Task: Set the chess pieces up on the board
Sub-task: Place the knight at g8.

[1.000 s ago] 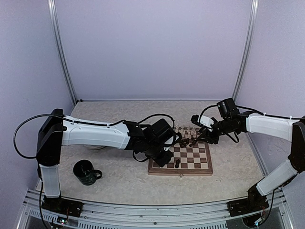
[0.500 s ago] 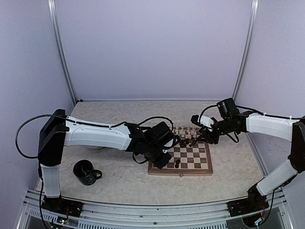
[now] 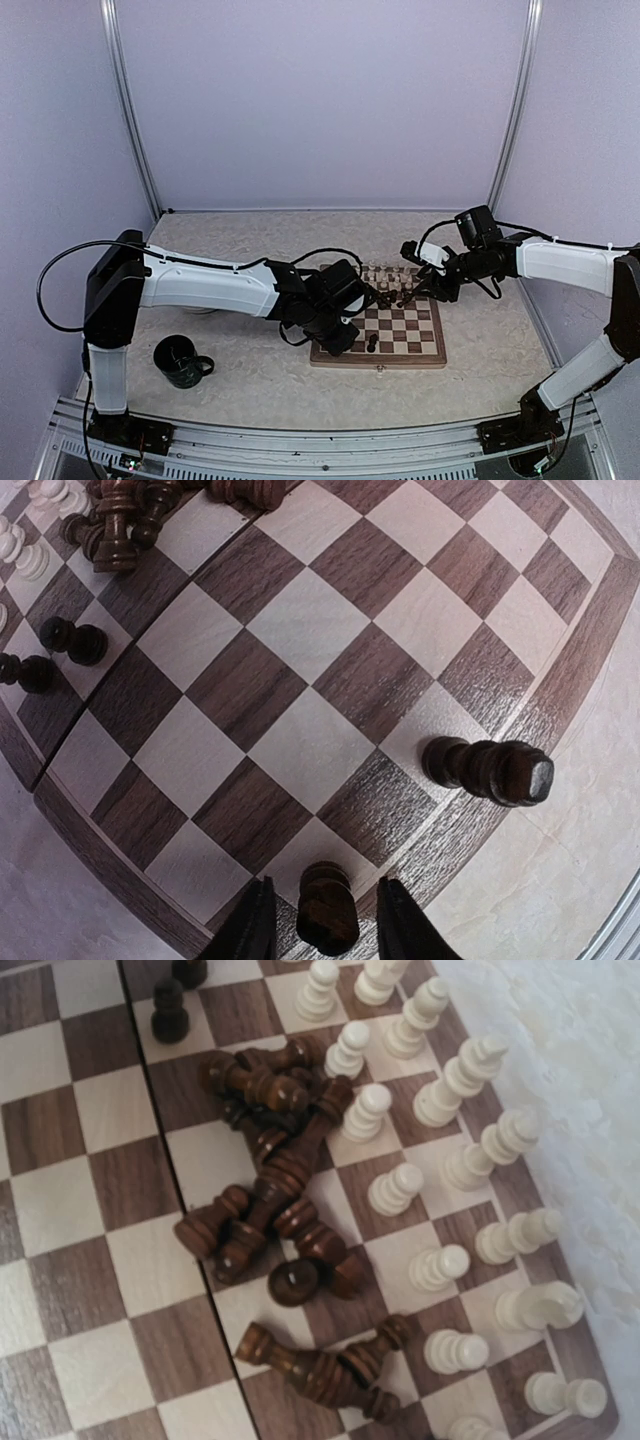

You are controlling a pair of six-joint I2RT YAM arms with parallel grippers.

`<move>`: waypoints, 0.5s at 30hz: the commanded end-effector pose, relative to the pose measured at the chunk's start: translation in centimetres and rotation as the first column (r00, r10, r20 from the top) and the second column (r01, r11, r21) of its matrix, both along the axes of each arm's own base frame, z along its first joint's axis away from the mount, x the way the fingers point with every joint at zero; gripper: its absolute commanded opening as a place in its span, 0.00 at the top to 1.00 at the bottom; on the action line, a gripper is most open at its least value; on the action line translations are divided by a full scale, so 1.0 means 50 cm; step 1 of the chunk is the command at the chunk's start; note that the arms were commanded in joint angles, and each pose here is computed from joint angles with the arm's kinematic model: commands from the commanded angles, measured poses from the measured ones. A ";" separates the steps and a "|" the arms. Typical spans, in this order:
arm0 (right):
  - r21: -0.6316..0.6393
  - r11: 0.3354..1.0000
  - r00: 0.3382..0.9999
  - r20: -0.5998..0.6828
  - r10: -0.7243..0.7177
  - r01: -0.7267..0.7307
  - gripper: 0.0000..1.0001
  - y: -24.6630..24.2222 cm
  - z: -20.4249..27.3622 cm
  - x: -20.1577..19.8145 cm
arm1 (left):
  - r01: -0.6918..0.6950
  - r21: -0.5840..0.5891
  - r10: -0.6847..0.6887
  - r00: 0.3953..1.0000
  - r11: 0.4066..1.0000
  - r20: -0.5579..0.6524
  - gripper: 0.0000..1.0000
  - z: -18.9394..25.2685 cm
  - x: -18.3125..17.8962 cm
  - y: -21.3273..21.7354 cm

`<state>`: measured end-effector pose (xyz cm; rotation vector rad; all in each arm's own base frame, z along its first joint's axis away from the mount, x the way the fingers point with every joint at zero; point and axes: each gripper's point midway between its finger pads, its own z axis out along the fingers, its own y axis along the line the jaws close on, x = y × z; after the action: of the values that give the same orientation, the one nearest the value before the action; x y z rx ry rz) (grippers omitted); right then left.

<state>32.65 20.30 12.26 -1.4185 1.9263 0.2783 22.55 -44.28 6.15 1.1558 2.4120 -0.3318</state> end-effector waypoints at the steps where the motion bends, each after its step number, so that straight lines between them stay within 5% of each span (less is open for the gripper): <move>1: -0.001 1.000 1.000 -0.005 0.017 -0.017 0.57 0.008 -0.008 -0.006 | 0.000 0.005 0.000 1.000 1.000 -0.003 0.58 0.009 -0.004 -0.001; 8: -0.003 1.000 1.000 -0.006 0.020 -0.020 0.57 0.008 -0.009 -0.007 | -0.050 -0.092 0.056 0.997 0.995 0.060 0.49 0.114 0.047 0.007; 15: -0.004 1.000 1.000 -0.006 0.019 -0.019 0.57 0.008 -0.010 -0.006 | -0.232 -0.124 0.242 0.968 0.965 0.072 0.65 0.120 0.162 0.064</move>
<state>32.65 20.30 12.21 -1.4195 1.9272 0.2791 27.30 -41.80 10.14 0.9643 2.4087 -0.3254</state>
